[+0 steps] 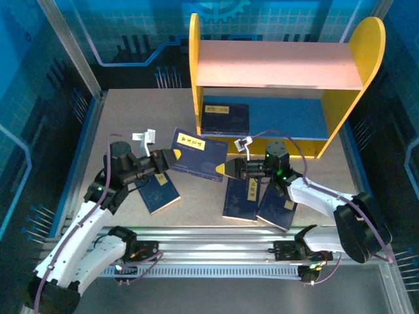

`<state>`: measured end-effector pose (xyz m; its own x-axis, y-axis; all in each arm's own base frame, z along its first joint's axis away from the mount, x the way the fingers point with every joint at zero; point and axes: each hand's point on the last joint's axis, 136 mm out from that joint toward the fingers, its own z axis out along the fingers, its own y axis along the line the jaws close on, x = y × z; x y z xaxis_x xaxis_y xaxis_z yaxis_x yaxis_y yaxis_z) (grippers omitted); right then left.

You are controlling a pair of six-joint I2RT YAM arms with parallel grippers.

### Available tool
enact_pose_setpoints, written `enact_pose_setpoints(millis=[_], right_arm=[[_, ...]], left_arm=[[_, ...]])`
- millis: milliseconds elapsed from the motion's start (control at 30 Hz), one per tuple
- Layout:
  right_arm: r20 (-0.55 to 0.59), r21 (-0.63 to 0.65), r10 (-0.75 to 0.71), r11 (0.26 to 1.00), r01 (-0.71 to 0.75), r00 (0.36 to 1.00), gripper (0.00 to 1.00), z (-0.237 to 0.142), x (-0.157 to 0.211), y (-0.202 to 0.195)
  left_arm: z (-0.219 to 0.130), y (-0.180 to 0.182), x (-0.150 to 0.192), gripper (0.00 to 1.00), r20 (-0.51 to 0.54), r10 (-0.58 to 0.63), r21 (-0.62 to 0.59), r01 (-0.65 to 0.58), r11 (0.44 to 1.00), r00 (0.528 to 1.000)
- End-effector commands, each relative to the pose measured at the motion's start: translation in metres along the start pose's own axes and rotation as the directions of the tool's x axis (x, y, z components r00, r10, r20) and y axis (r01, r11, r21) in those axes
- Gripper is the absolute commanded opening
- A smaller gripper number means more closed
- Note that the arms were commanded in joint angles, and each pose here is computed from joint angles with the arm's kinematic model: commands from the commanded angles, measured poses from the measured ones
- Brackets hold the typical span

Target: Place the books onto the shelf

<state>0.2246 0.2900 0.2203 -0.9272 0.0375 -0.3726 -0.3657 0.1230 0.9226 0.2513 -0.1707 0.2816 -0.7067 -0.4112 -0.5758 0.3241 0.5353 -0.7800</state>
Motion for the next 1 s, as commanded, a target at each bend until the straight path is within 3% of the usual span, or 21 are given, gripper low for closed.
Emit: enact_pose_setpoints(millis=[0, 133, 400, 967], right_arm=[[-0.015, -0.005, -0.088, 0.996, 0.088, 0.996, 0.09, -0.004, -0.003, 0.021], [-0.018, 0.024, -0.121, 0.992, 0.121, 0.992, 0.08, -0.021, -0.003, 0.030], [0.045, 0.102, -0.142, 0.985, 0.137, 0.989, 0.08, -0.069, -0.011, 0.037], [0.098, 0.367, -0.291, 0.899, 0.237, 0.952, 0.08, -0.114, -0.060, 0.026]], left_arm=[[0.001, -0.003, -0.004, 0.00, 0.017, 0.009, 0.012, -0.009, 1.000, 1.000], [0.000, 0.000, -0.005, 0.18, 0.017, 0.005, -0.010, -0.005, 1.000, 1.000], [0.003, 0.008, -0.003, 0.35, 0.007, -0.008, -0.041, 0.009, 0.999, 1.000], [-0.002, 0.020, 0.006, 0.37, -0.022, -0.028, -0.111, 0.026, 0.994, 0.999]])
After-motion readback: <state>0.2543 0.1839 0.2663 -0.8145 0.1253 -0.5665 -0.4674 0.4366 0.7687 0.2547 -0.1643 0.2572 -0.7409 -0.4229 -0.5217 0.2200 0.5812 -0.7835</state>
